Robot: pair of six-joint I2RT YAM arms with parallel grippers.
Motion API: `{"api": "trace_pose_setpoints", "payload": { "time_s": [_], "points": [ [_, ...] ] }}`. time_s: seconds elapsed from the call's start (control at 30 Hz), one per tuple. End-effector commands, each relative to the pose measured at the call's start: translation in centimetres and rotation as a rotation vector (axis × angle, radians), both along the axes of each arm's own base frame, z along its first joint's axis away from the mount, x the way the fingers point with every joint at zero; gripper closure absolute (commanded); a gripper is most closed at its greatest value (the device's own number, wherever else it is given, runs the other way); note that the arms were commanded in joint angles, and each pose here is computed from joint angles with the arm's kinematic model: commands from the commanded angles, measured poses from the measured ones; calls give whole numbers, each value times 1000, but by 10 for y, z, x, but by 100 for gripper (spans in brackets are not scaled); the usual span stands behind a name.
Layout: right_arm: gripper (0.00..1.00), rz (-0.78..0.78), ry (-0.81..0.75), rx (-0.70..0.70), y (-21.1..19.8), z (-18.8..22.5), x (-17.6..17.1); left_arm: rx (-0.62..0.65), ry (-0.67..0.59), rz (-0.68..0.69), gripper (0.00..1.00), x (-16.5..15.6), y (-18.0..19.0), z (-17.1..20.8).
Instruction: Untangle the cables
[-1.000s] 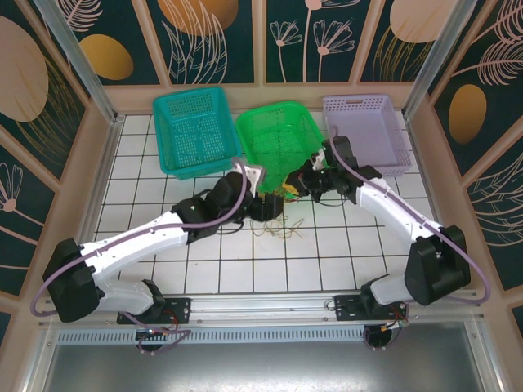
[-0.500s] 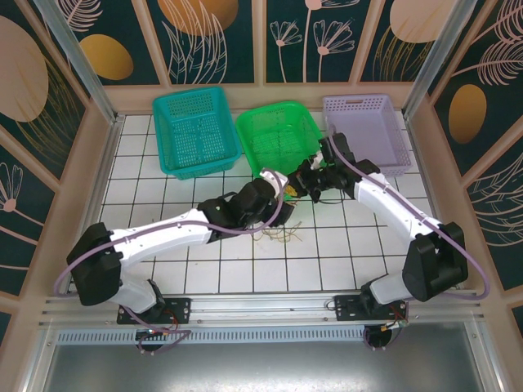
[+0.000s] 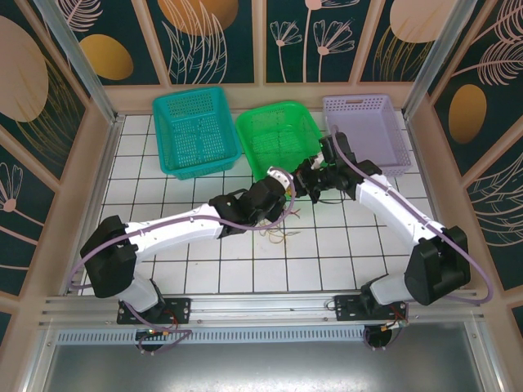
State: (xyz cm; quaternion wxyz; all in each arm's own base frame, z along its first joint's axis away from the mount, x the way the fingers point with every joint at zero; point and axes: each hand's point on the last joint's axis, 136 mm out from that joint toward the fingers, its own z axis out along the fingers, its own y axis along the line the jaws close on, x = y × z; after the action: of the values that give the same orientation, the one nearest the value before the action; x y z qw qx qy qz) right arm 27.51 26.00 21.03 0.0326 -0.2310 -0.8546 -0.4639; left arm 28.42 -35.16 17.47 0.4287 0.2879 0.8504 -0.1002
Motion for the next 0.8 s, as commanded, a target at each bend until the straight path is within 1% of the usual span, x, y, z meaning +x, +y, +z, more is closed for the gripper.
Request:
{"api": "trace_pose_setpoints", "payload": {
  "time_s": [0.0, 0.03, 0.07, 0.13, 0.17, 0.23, 0.27, 0.3, 0.37, 0.47, 0.57, 0.63, 0.7, 0.77],
  "points": [
    [100, 33, -29, 60, 8, 31, -7, -5, -23, 25, 100, 4, 4, 7],
    [100, 26, -36, 57, 6, 32, -6, -22, -25, 30, 100, 3, 5, 11],
    [96, 17, -46, 50, 3, 34, -3, -51, -24, 39, 100, 2, 7, 16],
    [68, -24, -87, 26, -6, 40, 4, -143, 4, 42, 100, 0, 11, 30],
    [56, -62, -110, 4, -15, 43, 8, -208, 34, 38, 100, -2, 14, 36],
    [43, -138, -153, -28, -30, 50, 12, -337, 103, 48, 100, 0, 24, 46],
    [40, -173, -163, -40, -37, 51, 11, -405, 133, 54, 100, 1, 30, 52],
    [39, -200, -164, -46, -42, 50, 8, -450, 151, 53, 100, 2, 34, 57],
    [37, -224, -175, -11, -40, 48, 2, -513, 174, 35, 100, 2, 38, 67],
    [35, -212, -181, 11, -21, 45, -11, -549, 218, 27, 100, 3, 37, 70],
    [30, -180, -254, 13, 2, 45, -19, -581, 247, 46, 100, 8, 37, 73],
    [31, -151, -328, 4, 8, 44, -17, -606, 265, 43, 100, 11, 35, 77],
    [34, -107, -414, -61, 8, 39, -14, -616, 277, 47, 100, 15, 35, 81],
    [36, -43, -504, -174, 1, 29, -13, -622, 302, 50, 100, 19, 36, 83]
  ]
}}
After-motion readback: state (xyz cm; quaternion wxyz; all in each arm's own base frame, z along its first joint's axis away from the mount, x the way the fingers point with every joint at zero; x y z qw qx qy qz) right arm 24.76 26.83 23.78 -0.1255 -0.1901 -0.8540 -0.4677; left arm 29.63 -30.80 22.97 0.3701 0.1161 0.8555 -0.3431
